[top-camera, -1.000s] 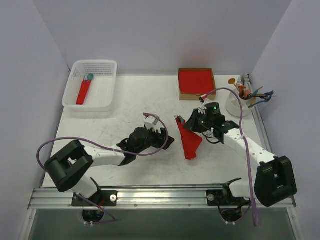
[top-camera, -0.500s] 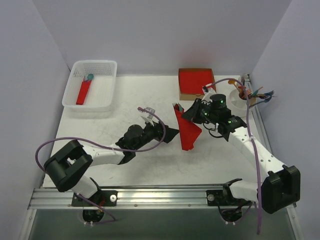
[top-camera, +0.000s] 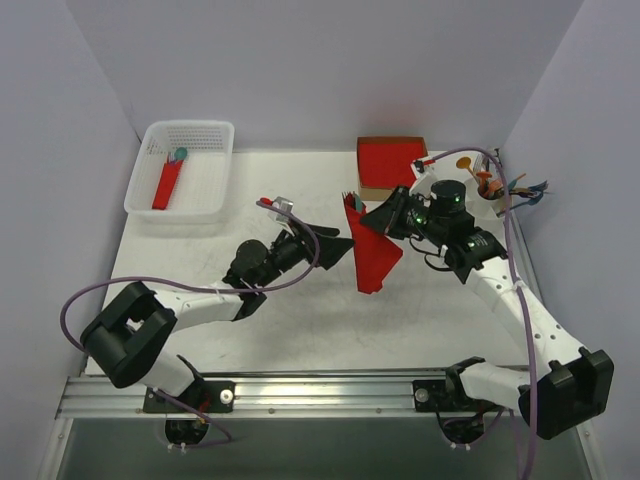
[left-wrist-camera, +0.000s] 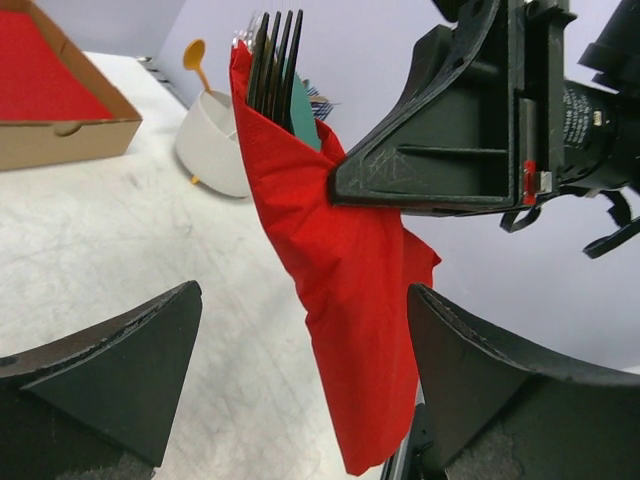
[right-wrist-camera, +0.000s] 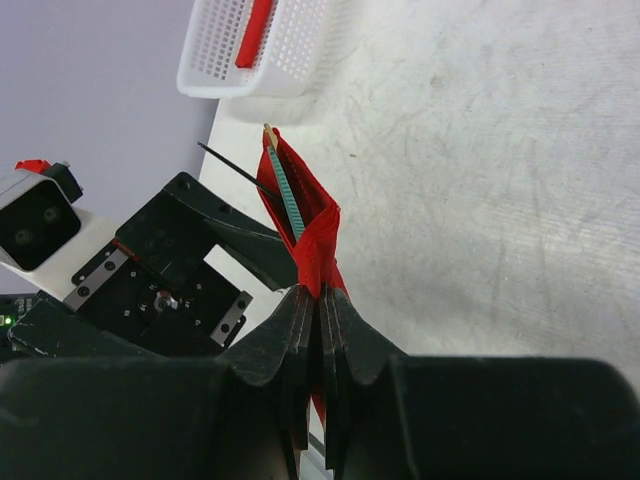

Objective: Place the utensils on the paper napkin and roll it up
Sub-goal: Roll the napkin.

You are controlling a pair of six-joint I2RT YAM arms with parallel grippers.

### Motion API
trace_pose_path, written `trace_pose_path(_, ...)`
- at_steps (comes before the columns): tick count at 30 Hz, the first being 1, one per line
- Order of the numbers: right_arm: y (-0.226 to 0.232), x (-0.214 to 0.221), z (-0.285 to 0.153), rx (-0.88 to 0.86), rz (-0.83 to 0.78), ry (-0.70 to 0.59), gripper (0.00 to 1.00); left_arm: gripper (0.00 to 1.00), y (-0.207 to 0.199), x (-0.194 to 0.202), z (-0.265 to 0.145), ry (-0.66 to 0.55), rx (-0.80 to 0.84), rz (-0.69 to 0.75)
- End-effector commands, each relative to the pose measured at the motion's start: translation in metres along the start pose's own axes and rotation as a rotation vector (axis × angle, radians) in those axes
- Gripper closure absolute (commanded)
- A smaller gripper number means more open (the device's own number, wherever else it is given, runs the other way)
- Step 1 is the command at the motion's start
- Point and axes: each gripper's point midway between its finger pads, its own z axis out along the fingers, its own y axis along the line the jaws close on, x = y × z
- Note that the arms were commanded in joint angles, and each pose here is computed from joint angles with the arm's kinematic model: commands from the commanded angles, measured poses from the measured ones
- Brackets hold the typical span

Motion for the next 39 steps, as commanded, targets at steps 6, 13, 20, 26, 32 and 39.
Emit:
trace_pose_path(6, 0.056, -0.021, -0.018, -0.157, -0.027, -0.058, 1.00, 0.11, -0.044, -0.040, 0.018, -0.074, 0.199, -0.016)
trace_pose_path(13, 0.064, -0.025, -0.021, -0.179, -0.029, -0.071, 1.00, 0.15, -0.040, -0.028, 0.031, -0.040, 0.235, -0.074)
trace_pose_path(20, 0.065, -0.024, -0.020, -0.179, -0.032, -0.069, 1.00, 0.18, -0.042, -0.027, 0.030, -0.039, 0.252, -0.088)
trace_pose_path(26, 0.063, -0.022, -0.016, -0.186, -0.021, -0.062, 1.00, 0.22, -0.050, -0.031, 0.028, -0.048, 0.285, -0.092)
trace_pose_path(32, 0.065, -0.023, -0.015, -0.200, -0.014, -0.066, 1.00, 0.32, -0.052, -0.027, 0.029, -0.044, 0.319, -0.111)
trace_pose_path(39, 0.066, -0.021, -0.013, -0.206, -0.006, -0.059, 1.00, 0.36, -0.055, -0.028, 0.029, -0.047, 0.338, -0.121)
